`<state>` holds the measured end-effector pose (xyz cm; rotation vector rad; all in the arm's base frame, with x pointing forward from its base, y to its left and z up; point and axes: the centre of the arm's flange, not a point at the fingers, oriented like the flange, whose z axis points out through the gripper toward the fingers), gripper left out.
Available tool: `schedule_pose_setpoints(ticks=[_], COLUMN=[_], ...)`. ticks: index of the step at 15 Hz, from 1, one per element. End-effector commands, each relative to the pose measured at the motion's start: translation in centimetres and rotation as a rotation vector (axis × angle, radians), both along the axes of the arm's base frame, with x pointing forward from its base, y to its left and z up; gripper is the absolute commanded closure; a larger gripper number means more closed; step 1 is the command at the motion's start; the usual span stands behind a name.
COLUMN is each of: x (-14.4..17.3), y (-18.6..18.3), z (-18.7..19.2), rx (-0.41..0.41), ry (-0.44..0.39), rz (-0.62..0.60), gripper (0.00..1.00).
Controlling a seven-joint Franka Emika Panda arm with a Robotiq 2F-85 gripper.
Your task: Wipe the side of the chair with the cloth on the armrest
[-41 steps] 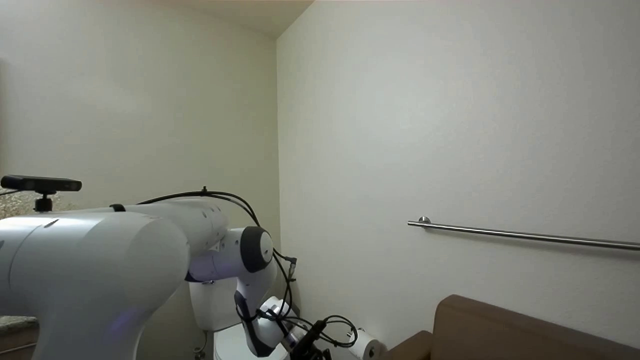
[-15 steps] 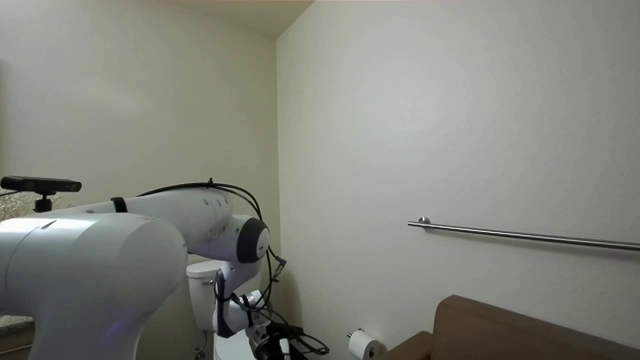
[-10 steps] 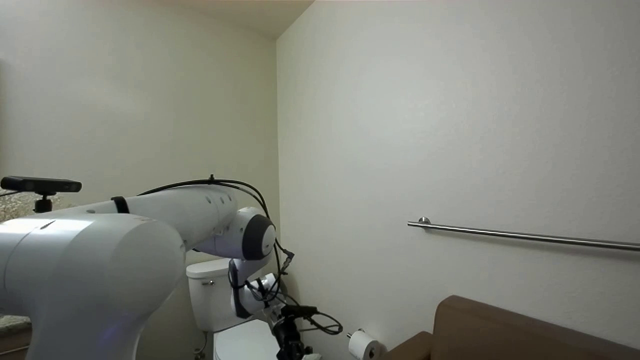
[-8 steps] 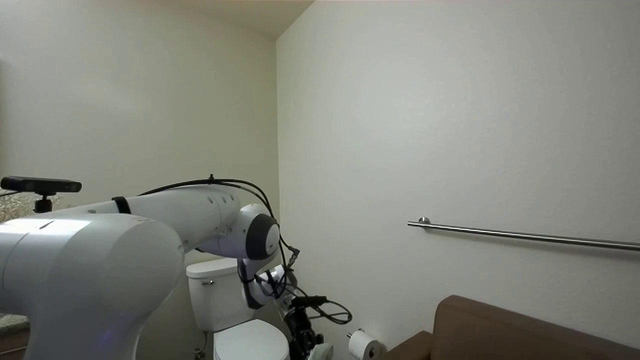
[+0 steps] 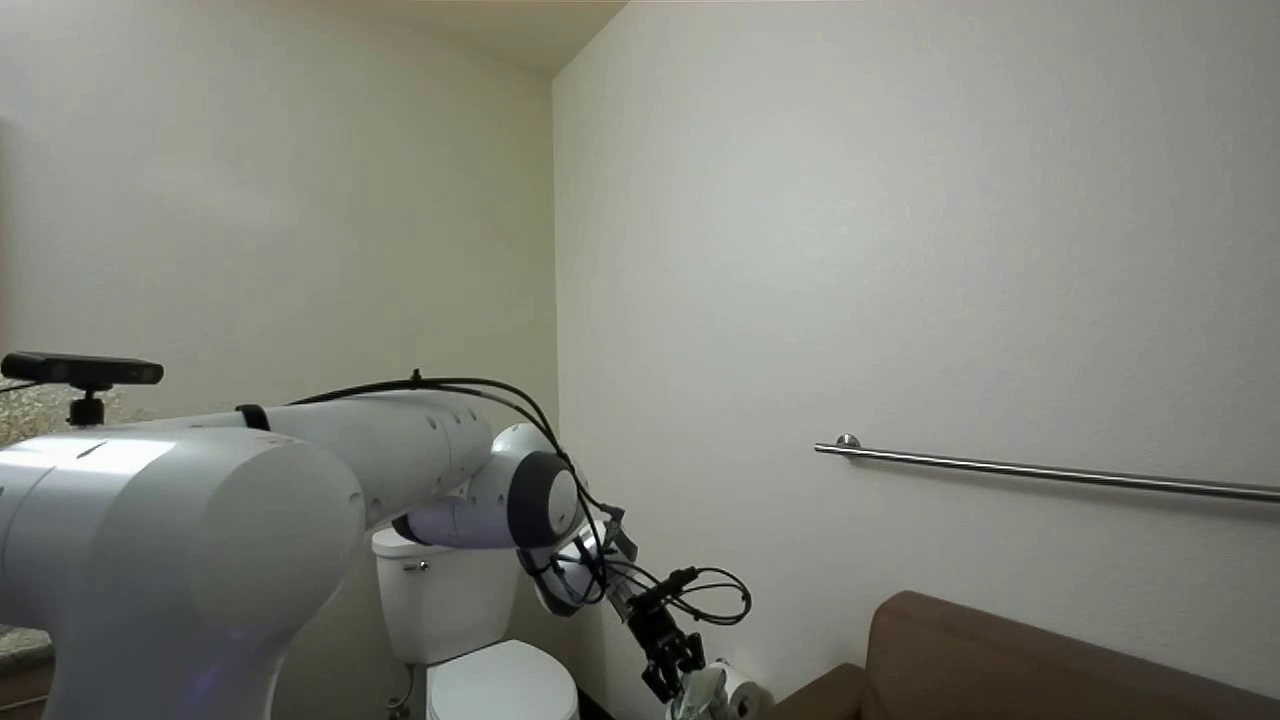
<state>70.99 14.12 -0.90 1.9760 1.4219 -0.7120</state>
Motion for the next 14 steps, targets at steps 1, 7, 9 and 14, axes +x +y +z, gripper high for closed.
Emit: schedule_pose_setpoints(ticks=[1, 7, 9, 14], x=[1.6, -4.7, -6.8, -10.0], y=[1.7, 6.4, 7.0, 4.6], z=[-5.3, -10.4, -11.6, -14.5], rx=[-0.041, -0.119, -0.148, -0.261], ry=[-0.185, -0.294, -0.322, -0.306], rz=[0.06, 0.376, 0.482, 0.631], gripper=[0.92, 0.92, 0.92, 0.92])
